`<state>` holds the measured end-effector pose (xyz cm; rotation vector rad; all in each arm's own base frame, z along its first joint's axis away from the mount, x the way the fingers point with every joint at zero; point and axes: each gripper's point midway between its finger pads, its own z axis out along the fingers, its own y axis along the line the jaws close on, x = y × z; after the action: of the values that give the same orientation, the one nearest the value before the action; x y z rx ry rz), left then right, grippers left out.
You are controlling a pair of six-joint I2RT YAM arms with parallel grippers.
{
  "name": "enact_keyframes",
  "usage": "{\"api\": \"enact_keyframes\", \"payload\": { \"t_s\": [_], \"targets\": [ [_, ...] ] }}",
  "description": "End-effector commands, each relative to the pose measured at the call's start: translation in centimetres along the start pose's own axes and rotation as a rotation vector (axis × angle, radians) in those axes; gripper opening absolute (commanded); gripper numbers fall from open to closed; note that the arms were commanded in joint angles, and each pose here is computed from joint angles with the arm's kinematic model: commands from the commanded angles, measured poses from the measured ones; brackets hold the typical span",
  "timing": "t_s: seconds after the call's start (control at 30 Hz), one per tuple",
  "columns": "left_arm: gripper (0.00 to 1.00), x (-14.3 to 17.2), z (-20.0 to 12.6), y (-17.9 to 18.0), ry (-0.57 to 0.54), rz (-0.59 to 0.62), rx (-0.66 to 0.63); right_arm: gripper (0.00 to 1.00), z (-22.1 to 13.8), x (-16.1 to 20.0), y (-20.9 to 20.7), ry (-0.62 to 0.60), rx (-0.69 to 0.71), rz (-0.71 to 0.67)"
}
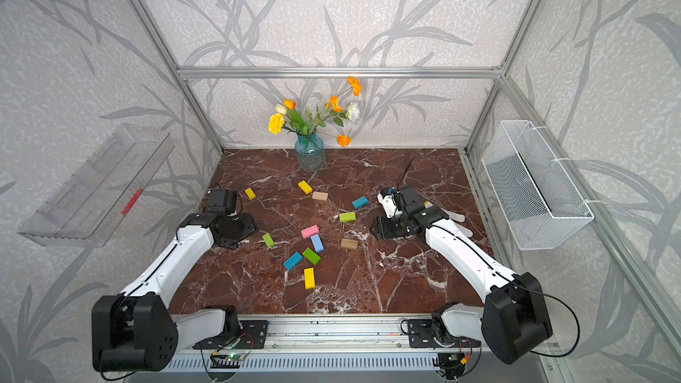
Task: Assemble the letter c with building blocks
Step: Pick up the building block from the center of the board.
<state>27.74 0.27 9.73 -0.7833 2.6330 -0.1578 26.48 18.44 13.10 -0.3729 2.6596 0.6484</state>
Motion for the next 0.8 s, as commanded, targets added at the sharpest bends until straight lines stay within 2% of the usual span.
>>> {"api": "enact_keyframes", "payload": {
  "t_s": [0.0, 0.13, 0.23, 0.47, 0.77],
  "targets": [
    [0.62, 1.4, -0.1, -0.5, 0.078, -0.008, 0.012, 0.61, -0.2, 0.9, 2.0, 0.084, -0.064, 0.028],
    [0.57, 1.9, 0.7, -1.8, 0.109, 0.051, 0.041, 0.61, 0.1, 1.1, 3.1, 0.116, -0.080, 0.008],
    [0.58, 2.4, 1.5, -2.6, 0.145, 0.079, 0.046, 0.61, 0.4, 1.2, 3.8, 0.129, -0.089, -0.005],
    [0.58, 2.7, 3.1, -3.4, 0.193, 0.146, -0.017, 0.62, 0.1, 1.0, 4.1, 0.114, -0.096, -0.001],
    [0.56, 2.5, 4.4, -3.2, 0.245, 0.178, -0.103, 0.63, 0.2, 1.3, 4.0, 0.114, -0.091, -0.002]
  ]
}}
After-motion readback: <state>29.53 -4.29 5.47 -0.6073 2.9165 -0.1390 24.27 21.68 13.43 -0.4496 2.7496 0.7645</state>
